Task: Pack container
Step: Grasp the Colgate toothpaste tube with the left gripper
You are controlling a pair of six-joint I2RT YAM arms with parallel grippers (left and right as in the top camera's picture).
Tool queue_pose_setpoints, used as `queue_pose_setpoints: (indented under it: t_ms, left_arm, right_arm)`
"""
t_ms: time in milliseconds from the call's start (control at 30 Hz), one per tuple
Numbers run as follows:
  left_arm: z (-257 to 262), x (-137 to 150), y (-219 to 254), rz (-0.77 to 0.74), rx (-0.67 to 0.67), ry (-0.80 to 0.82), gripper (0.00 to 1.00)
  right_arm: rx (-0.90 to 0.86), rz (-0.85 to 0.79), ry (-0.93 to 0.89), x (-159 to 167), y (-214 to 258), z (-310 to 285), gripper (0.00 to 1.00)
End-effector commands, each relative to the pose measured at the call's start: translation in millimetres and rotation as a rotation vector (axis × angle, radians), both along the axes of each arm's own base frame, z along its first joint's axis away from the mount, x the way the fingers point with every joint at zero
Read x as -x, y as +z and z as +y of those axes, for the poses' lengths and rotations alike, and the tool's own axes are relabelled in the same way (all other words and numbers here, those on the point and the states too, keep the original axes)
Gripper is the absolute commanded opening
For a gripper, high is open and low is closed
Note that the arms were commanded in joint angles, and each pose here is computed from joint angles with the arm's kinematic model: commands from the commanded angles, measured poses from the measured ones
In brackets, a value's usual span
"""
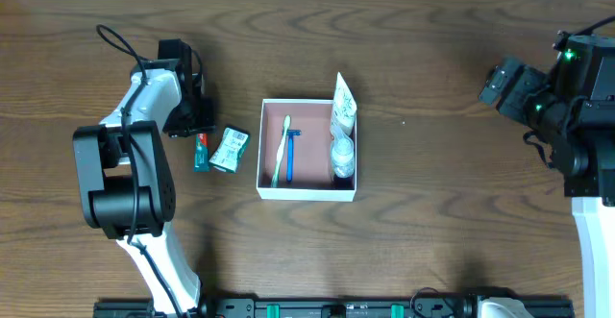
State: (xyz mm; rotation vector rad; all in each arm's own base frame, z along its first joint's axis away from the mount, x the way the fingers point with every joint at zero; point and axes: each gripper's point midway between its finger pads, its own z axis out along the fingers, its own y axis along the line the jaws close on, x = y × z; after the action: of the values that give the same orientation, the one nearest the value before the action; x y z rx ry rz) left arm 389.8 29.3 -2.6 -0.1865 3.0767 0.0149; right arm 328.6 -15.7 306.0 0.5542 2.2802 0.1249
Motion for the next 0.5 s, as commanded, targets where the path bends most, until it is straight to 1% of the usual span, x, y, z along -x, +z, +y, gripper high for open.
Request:
queue_pose_setpoints:
  t_ms: [0,100,167,300,367,467]
  left_arm:
    - [3,4,-6,0.024,-0.003,-0.003,0.38]
    - [2,6,-4,0.029,-0.003,-0.003,0.24]
    - [2,8,2,0.029,-0.003,-0.003,0.19]
    - [2,8,30,-0.003,-0.005,-0.005,0.19]
    - [1,9,50,-0.030,-0.007,-0.007,0.13]
    - [-7,13,88,-0.095,-0.010,-0.018,0.11]
  right_arm:
    - [0.001,-0.005,-0.001,0,3,-1,0.99]
    - [0.001,-0.005,-0.001,0,3,-1,0.99]
    - [0.001,-0.005,-0.001,0,3,-1,0.99]
    - [0.001,-0.005,-0.001,0,3,-1,0.99]
    - [0.001,-0.005,-0.001,0,3,-1,0.99]
    - [0.001,-0.005,-0.001,0,3,-1,0.99]
